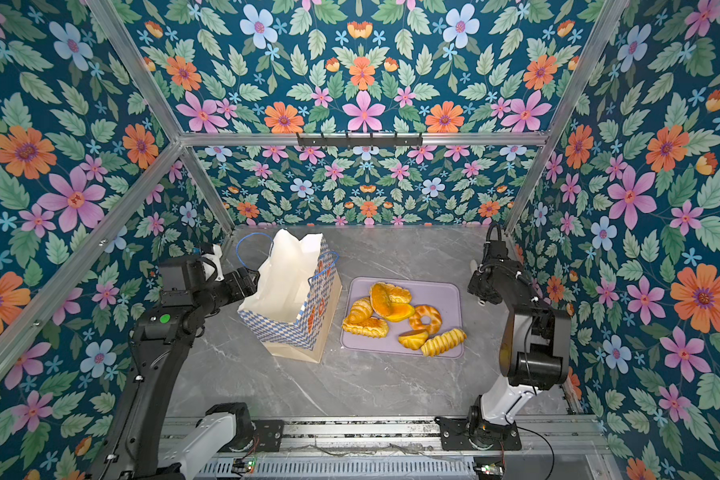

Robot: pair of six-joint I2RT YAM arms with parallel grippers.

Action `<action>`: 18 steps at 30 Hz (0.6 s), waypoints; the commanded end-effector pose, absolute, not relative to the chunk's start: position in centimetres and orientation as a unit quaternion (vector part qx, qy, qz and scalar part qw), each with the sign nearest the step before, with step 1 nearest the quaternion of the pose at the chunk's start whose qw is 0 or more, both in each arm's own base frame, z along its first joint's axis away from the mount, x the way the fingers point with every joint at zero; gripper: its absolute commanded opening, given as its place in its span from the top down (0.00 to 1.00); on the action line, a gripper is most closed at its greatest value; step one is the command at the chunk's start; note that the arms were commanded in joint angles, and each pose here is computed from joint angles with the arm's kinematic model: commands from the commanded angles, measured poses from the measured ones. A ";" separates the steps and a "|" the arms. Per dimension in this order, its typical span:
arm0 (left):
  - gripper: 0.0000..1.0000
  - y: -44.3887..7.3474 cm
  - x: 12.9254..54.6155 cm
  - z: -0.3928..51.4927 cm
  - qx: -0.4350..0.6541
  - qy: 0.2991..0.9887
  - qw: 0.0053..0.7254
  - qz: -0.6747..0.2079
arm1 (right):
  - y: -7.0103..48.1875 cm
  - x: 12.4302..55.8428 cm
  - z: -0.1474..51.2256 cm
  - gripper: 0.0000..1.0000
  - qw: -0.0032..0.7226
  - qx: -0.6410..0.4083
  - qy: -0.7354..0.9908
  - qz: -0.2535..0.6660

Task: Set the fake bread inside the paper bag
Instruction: 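Lift the tongs with the right gripper and carry them over the bread tray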

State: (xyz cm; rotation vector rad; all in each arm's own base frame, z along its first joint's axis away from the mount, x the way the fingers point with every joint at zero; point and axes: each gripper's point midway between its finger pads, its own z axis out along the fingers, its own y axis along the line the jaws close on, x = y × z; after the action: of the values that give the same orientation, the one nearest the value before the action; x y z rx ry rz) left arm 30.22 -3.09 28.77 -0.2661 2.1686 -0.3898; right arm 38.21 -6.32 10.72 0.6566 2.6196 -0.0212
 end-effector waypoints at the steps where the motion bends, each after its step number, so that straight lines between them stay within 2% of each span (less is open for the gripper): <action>1: 0.17 -2.8 30.1 29.3 -0.111 0.873 0.450 -0.152 | -4.9 38.0 13.5 0.51 0.251 0.224 0.942 0.001; 9: 0.16 -1.8 29.8 30.2 -0.125 0.871 0.457 -0.128 | 1.3 36.4 20.3 0.51 0.318 0.150 0.934 0.055; 18: 0.16 -0.6 29.3 31.1 -0.135 0.874 0.458 -0.091 | 10.6 31.9 24.9 0.51 0.307 -0.012 0.946 0.103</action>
State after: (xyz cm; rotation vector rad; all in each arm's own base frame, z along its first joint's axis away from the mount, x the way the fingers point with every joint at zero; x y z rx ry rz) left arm 29.64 -1.31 31.17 -0.3242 2.1395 -0.2802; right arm 33.94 9.34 24.74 0.0856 2.4506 0.2895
